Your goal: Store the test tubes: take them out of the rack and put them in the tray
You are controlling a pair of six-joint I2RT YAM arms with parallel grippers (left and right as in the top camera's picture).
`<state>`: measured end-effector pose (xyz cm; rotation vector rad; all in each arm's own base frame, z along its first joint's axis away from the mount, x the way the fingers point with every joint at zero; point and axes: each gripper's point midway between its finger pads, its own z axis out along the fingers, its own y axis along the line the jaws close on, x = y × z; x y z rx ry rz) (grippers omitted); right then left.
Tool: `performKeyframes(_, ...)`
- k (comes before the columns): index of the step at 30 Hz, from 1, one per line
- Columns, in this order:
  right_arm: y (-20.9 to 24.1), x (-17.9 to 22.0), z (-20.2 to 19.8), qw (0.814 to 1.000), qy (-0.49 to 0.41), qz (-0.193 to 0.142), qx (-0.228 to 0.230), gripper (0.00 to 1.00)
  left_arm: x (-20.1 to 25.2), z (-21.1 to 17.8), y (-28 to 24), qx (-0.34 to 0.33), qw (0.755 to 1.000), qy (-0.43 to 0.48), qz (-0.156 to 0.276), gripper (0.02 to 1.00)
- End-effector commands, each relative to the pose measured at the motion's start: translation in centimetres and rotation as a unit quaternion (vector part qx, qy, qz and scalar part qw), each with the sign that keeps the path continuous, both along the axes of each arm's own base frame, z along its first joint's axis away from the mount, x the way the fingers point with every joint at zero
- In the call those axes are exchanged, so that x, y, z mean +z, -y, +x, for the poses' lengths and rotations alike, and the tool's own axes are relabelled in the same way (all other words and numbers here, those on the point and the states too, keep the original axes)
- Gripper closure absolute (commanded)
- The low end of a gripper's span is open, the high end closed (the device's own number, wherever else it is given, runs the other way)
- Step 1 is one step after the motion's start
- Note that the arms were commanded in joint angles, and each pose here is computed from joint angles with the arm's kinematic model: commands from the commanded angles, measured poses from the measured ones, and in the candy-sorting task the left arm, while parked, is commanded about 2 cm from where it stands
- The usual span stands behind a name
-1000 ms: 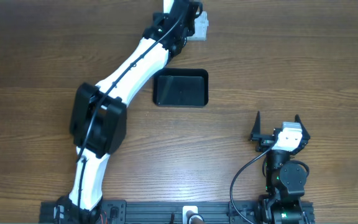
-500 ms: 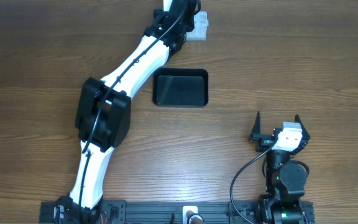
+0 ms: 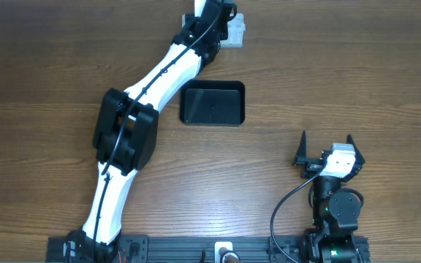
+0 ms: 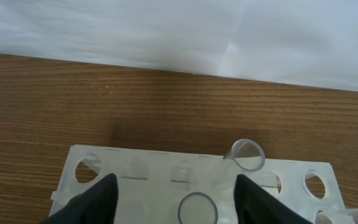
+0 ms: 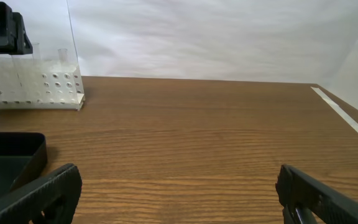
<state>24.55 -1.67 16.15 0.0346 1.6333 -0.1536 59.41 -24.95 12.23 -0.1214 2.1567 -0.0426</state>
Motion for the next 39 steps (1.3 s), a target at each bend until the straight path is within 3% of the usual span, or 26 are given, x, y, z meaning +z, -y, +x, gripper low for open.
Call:
performKeyframes(1, -0.1, -0.4, 0.0, 1.000, -0.005, -0.002, 0.001, 0.007, -1.2, 0.5, 0.2, -0.009, 1.000, -0.007, 0.000, 0.507)
performKeyframes(15, -0.1, -0.4, 0.0, 1.000, -0.005, -0.002, 0.001, 0.009, -1.2, 0.4, 0.2, -0.010, 1.000, -0.007, 0.000, 0.796)
performKeyframes(27, -0.1, -0.4, 0.0, 1.000, -0.005, -0.002, 0.001, 0.007, 0.1, 0.4, 0.2, -0.014, 1.000, 0.002, 0.001, 0.912)
performKeyframes(34, -0.1, -0.4, 0.0, 1.000, -0.005, -0.002, 0.001, 0.007, 7.1, -0.2, -0.2, -0.032, 0.998, 0.048, 0.015, 0.917)
performKeyframes(39, -0.1, -0.4, 0.0, 1.000, -0.005, -0.002, 0.001, 0.009, 17.5, -1.7, -1.9, -0.038, 0.990, 0.130, 0.024, 0.917)
